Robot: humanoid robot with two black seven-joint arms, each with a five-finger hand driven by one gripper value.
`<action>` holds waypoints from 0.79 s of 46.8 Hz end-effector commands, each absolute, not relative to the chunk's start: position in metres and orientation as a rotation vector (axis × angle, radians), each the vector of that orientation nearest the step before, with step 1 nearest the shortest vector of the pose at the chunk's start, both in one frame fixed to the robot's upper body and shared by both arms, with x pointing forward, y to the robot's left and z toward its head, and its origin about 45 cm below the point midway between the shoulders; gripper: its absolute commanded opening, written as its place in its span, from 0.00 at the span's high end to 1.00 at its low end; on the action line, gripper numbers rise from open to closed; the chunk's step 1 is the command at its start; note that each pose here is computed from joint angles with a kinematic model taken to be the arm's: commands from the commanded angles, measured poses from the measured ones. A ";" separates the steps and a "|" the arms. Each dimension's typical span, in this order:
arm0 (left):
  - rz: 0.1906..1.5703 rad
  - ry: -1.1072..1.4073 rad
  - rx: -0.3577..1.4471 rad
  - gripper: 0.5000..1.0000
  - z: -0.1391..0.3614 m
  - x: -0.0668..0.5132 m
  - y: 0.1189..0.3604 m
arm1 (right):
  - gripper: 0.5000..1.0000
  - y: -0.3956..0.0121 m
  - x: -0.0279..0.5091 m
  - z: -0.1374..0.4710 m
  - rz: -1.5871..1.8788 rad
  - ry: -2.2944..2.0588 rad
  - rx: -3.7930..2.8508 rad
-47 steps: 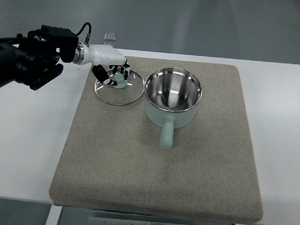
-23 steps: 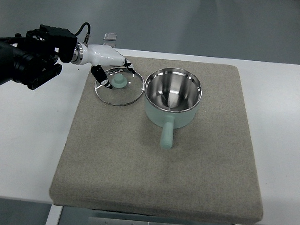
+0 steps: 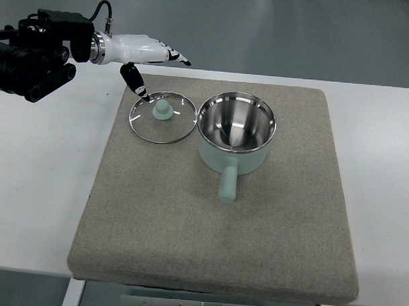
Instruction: Place lid left of pot with left hand
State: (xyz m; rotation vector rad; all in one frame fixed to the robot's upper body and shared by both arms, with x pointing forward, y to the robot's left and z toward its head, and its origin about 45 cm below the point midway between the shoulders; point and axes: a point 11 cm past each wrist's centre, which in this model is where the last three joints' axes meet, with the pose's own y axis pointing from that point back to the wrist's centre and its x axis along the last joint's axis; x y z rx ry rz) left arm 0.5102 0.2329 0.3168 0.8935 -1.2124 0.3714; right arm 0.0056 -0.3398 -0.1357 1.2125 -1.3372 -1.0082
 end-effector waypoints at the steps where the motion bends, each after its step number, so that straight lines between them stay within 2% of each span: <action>1: 0.434 -1.218 0.852 0.02 0.332 0.515 0.233 | 0.15 -0.340 0.006 -0.136 -1.008 -1.337 1.213; 18: 0.670 -1.134 0.638 0.02 0.365 0.523 0.231 | 0.15 -0.340 0.006 -0.136 -1.008 -1.337 1.213; 24: 0.831 -1.044 0.547 0.02 0.380 0.533 0.244 | 0.15 -0.340 0.006 -0.136 -1.008 -1.337 1.213; 33: 1.010 -0.946 0.429 0.02 0.389 0.547 0.241 | 0.15 -0.340 0.006 -0.136 -1.008 -1.337 1.213; 37: 1.058 -0.885 0.389 0.02 0.377 0.548 0.238 | 0.15 -0.340 0.006 -0.136 -1.008 -1.337 1.213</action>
